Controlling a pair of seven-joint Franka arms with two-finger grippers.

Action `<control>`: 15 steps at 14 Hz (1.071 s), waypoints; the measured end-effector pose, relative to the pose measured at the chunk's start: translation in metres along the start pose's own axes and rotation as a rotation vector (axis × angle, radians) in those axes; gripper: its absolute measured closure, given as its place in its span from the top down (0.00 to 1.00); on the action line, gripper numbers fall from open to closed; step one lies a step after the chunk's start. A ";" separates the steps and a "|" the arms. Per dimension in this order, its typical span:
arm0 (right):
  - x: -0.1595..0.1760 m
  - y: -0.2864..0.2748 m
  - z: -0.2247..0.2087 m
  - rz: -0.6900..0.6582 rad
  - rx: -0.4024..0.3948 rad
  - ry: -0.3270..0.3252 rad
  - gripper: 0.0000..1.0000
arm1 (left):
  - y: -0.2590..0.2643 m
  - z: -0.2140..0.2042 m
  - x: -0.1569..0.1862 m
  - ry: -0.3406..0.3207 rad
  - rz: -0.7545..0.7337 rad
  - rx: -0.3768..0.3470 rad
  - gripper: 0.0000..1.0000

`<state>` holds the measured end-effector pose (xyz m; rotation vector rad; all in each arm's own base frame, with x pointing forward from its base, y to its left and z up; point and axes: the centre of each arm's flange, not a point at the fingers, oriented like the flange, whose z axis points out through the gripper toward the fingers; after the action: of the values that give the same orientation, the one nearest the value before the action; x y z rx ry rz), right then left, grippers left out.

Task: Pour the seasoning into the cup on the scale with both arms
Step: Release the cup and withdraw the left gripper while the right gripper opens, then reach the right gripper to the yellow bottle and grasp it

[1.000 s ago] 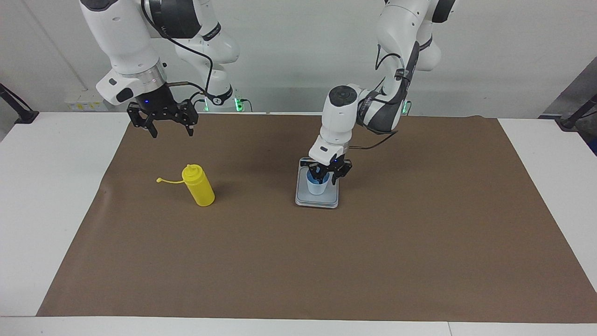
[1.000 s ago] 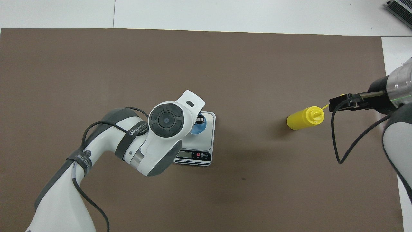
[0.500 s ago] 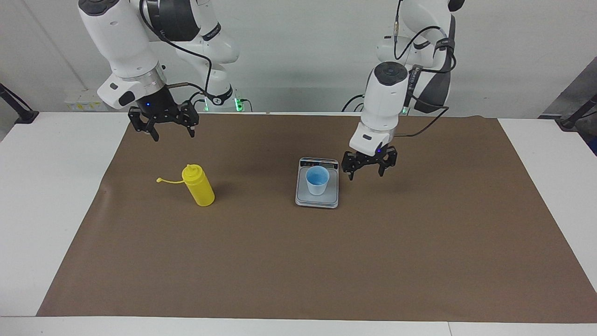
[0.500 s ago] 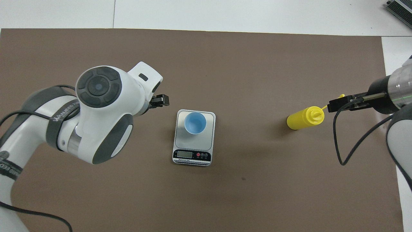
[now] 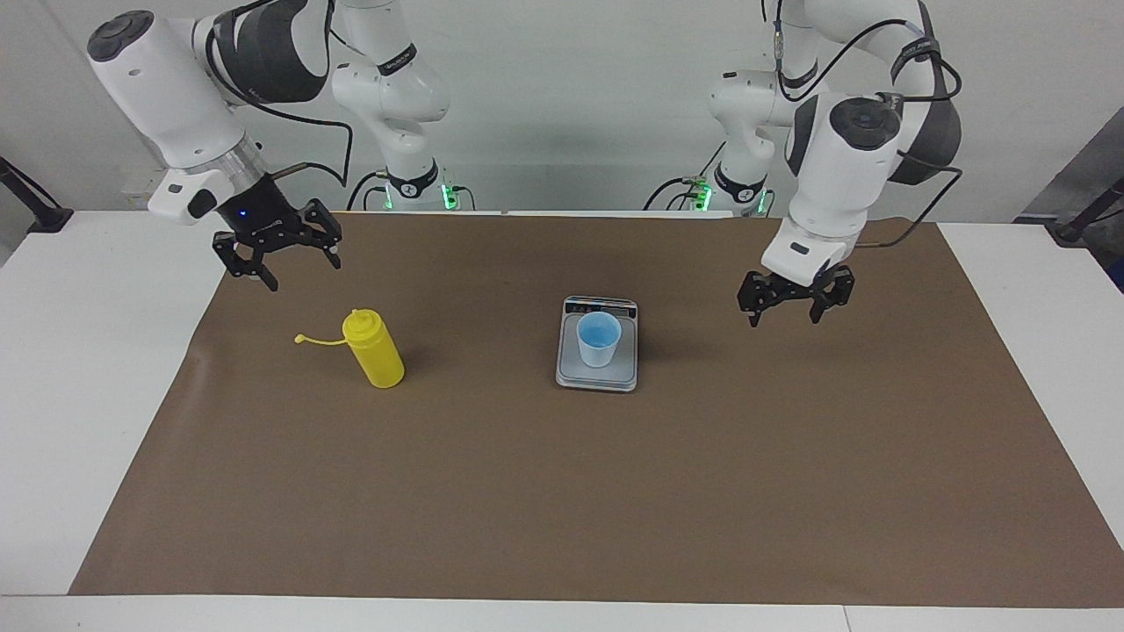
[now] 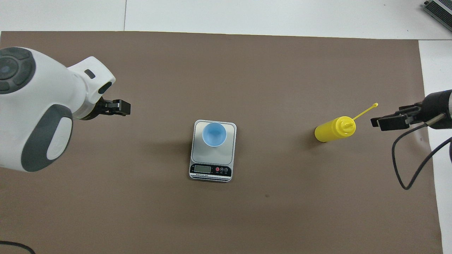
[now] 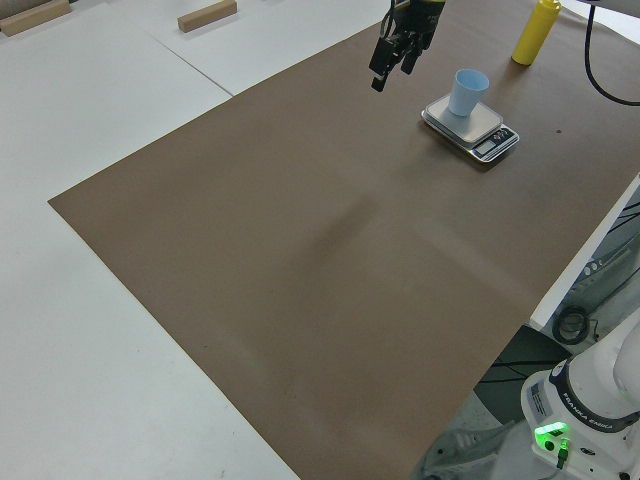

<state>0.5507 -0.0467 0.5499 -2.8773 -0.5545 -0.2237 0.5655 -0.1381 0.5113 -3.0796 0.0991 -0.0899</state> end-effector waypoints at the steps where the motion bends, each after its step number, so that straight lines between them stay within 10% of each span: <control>1: -0.005 0.008 0.007 -0.046 0.021 0.024 1.00 | -0.014 -0.007 -0.001 -0.002 0.014 -0.014 1.00; 15: -0.101 0.080 0.154 -0.481 0.251 0.346 1.00 | -0.104 -0.104 -0.017 -0.031 0.023 -0.064 1.00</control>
<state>0.5048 -0.1200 0.3684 -2.3502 -1.1015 -0.6548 0.5490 -0.0393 0.6204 -3.1415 0.1382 -0.0382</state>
